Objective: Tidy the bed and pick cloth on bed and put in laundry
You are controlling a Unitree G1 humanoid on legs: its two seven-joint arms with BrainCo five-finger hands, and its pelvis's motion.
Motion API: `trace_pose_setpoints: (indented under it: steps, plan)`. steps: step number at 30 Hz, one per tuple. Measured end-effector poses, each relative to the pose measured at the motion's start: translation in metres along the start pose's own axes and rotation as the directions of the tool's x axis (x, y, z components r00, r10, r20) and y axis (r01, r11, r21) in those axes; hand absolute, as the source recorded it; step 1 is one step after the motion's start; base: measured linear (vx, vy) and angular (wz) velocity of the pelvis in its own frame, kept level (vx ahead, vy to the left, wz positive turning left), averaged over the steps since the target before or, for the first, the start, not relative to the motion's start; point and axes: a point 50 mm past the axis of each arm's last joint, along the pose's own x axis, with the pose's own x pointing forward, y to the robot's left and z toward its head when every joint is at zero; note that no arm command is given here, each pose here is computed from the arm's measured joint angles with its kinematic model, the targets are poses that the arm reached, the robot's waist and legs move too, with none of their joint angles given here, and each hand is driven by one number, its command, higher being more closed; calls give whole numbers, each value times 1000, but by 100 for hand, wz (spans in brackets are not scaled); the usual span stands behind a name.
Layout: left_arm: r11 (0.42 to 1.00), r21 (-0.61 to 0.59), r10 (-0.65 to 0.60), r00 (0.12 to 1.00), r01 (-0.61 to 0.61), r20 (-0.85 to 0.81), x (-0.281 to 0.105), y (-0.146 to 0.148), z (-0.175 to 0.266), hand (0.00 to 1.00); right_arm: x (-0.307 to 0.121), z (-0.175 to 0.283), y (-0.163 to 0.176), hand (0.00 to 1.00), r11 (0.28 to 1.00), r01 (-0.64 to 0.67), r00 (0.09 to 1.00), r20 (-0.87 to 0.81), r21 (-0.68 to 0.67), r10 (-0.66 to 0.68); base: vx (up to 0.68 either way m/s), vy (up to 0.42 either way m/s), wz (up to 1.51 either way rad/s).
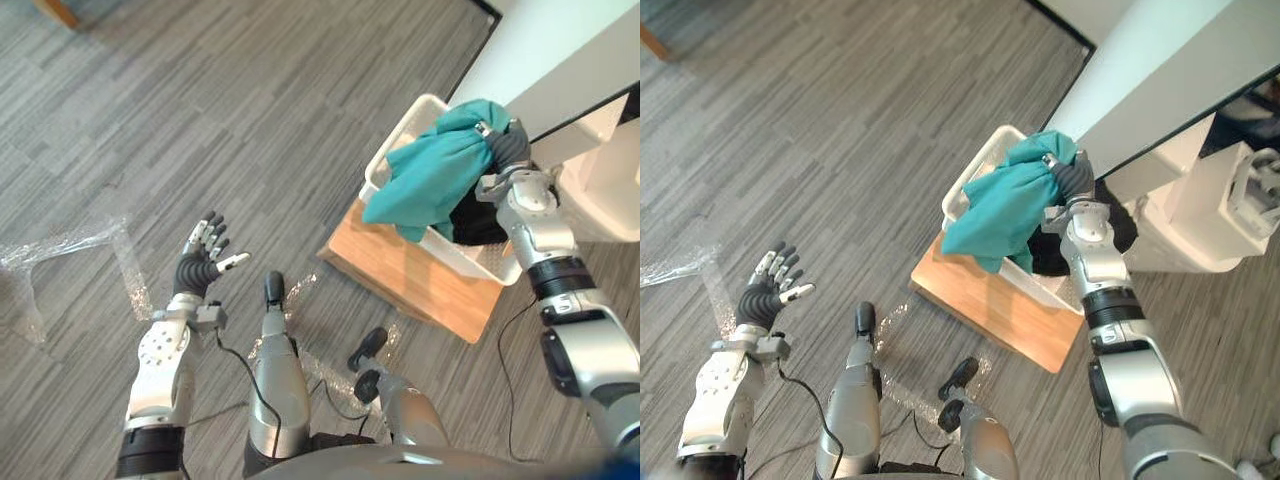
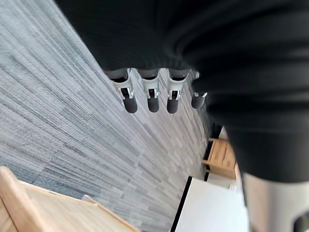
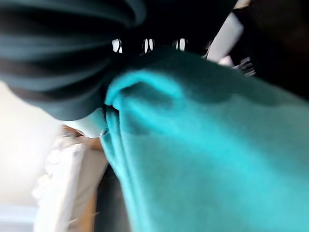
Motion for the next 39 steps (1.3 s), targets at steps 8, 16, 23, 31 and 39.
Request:
trace_pose_setpoints:
  steps: [8, 16, 23, 31, 39]
  plan:
    - [992, -64, -108, 994, 108, -10, 14, -27, -2, 0, 10, 20, -17, 0, 1000, 10, 1000, 29, -4, -10, 22, -6, -15]
    - [980, -85, -184, 982, 179, -51, 13, -42, -13, 0, 8, 14, -17, 0, 999, 14, 1000, 26, -32, -13, 20, -6, -8]
    - [946, -122, -318, 933, 300, -167, -16, -64, -37, 0, -17, 10, -12, 0, 995, -58, 989, 128, -81, 68, 18, -27, -15]
    - [921, -187, -383, 878, 341, -287, -43, -76, -62, 0, -68, -62, -28, 0, 993, -65, 997, -58, -98, 60, 68, -31, -8]
    - [954, -217, -289, 824, 206, -487, -81, -70, -106, 0, -150, -131, -36, 0, 992, 101, 965, -249, 72, -80, 87, -17, -22]
